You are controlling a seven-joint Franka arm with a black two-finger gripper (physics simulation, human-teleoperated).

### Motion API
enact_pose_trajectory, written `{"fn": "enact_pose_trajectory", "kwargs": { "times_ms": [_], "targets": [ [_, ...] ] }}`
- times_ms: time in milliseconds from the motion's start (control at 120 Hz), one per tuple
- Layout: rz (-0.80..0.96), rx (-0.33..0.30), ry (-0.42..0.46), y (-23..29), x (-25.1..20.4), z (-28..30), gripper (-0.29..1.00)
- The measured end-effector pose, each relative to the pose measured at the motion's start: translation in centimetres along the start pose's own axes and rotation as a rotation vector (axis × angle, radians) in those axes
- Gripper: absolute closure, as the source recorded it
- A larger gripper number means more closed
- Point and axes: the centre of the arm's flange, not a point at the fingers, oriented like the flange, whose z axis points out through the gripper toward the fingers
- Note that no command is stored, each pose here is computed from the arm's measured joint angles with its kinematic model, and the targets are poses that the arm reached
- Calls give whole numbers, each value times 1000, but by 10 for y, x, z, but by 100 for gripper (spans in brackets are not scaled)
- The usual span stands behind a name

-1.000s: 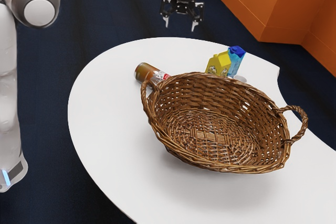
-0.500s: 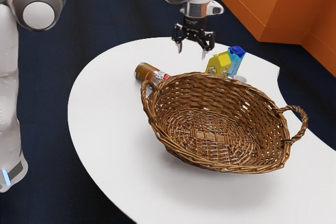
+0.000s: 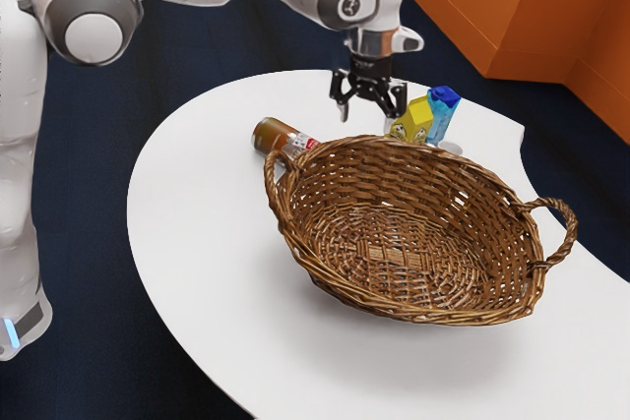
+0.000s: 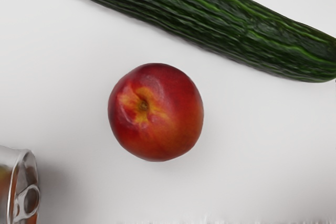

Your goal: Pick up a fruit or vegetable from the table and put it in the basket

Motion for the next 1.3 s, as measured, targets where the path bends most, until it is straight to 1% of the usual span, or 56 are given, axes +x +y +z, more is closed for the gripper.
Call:
{"fn": "enact_pose_trajectory", "kwargs": {
  "times_ms": [233, 517, 717, 1050, 1300],
  "targets": [
    [2, 6, -32, -3, 12, 30, 0],
    [-16, -6, -30, -16, 28, 42, 0],
    [0, -9, -35, -9, 29, 57, 0],
    [-16, -7, -43, -16, 42, 83, 0],
    [-14, -18, -35, -15, 46, 86, 0]
  ]
}}
